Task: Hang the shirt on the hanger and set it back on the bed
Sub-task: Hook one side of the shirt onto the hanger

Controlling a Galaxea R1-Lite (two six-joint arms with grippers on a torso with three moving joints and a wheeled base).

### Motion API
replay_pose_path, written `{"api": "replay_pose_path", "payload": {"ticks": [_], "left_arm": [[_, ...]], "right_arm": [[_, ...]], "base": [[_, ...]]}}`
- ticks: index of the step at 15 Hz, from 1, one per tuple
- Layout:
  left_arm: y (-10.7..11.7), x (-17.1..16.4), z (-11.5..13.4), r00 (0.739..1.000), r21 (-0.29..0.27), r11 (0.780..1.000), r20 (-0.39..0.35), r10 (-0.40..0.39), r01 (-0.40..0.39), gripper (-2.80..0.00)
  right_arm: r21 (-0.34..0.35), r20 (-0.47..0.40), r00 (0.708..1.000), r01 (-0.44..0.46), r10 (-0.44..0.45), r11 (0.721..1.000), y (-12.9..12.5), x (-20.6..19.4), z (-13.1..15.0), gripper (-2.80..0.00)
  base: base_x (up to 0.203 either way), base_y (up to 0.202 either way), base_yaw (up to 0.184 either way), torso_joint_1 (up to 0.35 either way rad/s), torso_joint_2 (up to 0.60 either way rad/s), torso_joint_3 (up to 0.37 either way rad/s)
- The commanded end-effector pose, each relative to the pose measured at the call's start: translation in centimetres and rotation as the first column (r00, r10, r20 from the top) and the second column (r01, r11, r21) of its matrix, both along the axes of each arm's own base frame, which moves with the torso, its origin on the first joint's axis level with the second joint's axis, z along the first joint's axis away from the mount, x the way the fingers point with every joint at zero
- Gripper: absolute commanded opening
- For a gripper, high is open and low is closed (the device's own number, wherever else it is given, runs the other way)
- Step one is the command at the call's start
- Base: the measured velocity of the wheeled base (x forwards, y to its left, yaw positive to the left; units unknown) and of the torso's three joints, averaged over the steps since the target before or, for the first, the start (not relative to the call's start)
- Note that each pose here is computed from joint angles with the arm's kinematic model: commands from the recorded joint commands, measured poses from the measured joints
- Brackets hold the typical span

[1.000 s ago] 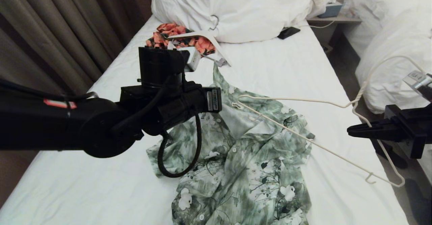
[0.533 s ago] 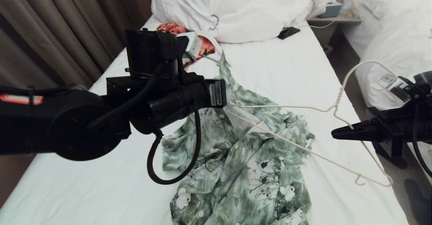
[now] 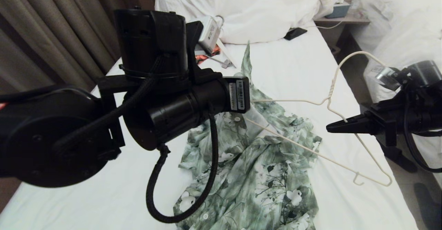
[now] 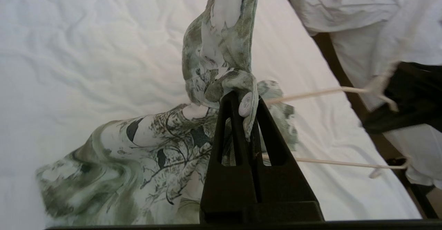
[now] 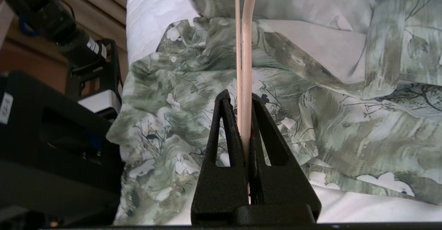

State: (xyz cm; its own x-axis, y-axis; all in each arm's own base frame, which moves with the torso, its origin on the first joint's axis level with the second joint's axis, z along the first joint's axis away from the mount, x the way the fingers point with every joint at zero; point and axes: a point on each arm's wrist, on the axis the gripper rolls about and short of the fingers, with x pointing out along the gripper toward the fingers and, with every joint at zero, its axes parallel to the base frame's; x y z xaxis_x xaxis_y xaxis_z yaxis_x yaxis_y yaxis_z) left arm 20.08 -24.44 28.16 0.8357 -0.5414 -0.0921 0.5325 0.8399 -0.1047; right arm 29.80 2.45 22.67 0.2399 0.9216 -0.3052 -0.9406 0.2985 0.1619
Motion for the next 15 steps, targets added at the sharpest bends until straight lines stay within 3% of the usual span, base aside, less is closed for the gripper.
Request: {"api": "replay_pose_path", "payload": {"ticks": [1,5,9,15], "left_arm": [[-0.7,-1.0,0.1,1.000,-0.006,1.000,0.003,-0.024,0.024,-2.80],[-2.7,-2.1,-0.1,0.998,-0.006,0.998,0.002,-0.070,0.070,-2.80],[-5.3,-2.2,-1.3,0.994,0.007,0.994,-0.018,-0.111,0.112,-2.80],[-7.5,-2.6,0.7,0.988,-0.034,0.988,0.020,-0.151,0.151,-2.80]], "right_arm": [[0.000,-0.011,1.000,0.000,0.000,1.000,0.3,0.2,0.2,-2.80],[-0.009,-0.100,0.993,0.059,-0.059,0.998,0.8,-0.4,1.1,-2.80],[-0.005,-0.074,0.996,0.047,-0.047,0.999,1.2,-1.2,1.9,-2.80],[-0.010,-0.020,1.000,-0.015,0.015,1.000,2.6,-2.4,2.6,-2.80]], "base": [[0.000,0.000,0.000,0.000,0.00,0.000],[0.000,0.000,0.000,0.000,0.00,0.000],[0.000,0.000,0.000,0.000,0.00,0.000],[0.000,0.000,0.000,0.000,0.00,0.000]]}}
